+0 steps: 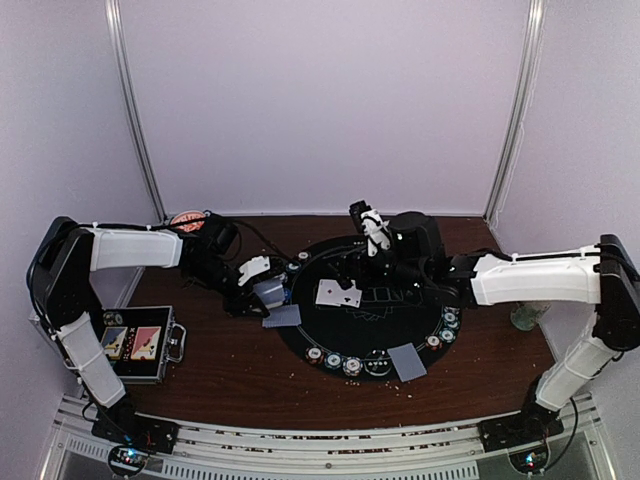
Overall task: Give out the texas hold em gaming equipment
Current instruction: Pick up the poker card from the face-down deck piles.
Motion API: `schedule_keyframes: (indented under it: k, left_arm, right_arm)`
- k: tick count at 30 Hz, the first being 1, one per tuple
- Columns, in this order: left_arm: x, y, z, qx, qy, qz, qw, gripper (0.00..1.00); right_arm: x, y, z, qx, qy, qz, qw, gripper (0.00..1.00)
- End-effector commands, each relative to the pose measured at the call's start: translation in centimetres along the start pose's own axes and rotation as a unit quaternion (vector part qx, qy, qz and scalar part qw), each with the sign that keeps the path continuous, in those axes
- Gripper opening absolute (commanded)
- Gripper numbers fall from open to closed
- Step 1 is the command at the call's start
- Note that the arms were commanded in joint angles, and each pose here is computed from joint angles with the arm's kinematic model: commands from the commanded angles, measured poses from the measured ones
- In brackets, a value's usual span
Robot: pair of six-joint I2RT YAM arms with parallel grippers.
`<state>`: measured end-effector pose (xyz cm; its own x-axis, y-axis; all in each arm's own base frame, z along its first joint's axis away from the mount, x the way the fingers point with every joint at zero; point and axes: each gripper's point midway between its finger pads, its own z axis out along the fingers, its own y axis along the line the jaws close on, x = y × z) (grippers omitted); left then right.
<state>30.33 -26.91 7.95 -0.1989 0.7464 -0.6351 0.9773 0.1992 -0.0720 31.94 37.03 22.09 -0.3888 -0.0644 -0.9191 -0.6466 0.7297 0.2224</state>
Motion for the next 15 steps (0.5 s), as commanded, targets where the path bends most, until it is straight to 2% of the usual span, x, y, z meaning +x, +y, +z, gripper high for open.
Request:
schedule_keyframes:
  k: [1, 6, 15]
  left_arm:
    - [-1.7, 0.3, -1.0, -0.006, -0.029, 0.014, 0.999, 0.48]
    - [-1.8, 0.1, -1.1, -0.004, -0.030, 0.017, 0.999, 0.48]
    - [-1.8, 0.0, -0.9, -0.003, -0.029, 0.018, 0.999, 0.48]
  right_arm:
    - [2.3, 4.2, 1.9, -0.133, 0.027, 0.160, 0.978, 0.81]
    - [3.9, 5.9, 4.6, -0.182, 0.053, 0.204, 0.960, 0.77]
    - [4.7, 7.1, 8.2, -0.206, 0.064, 0.239, 0.947, 0.72]
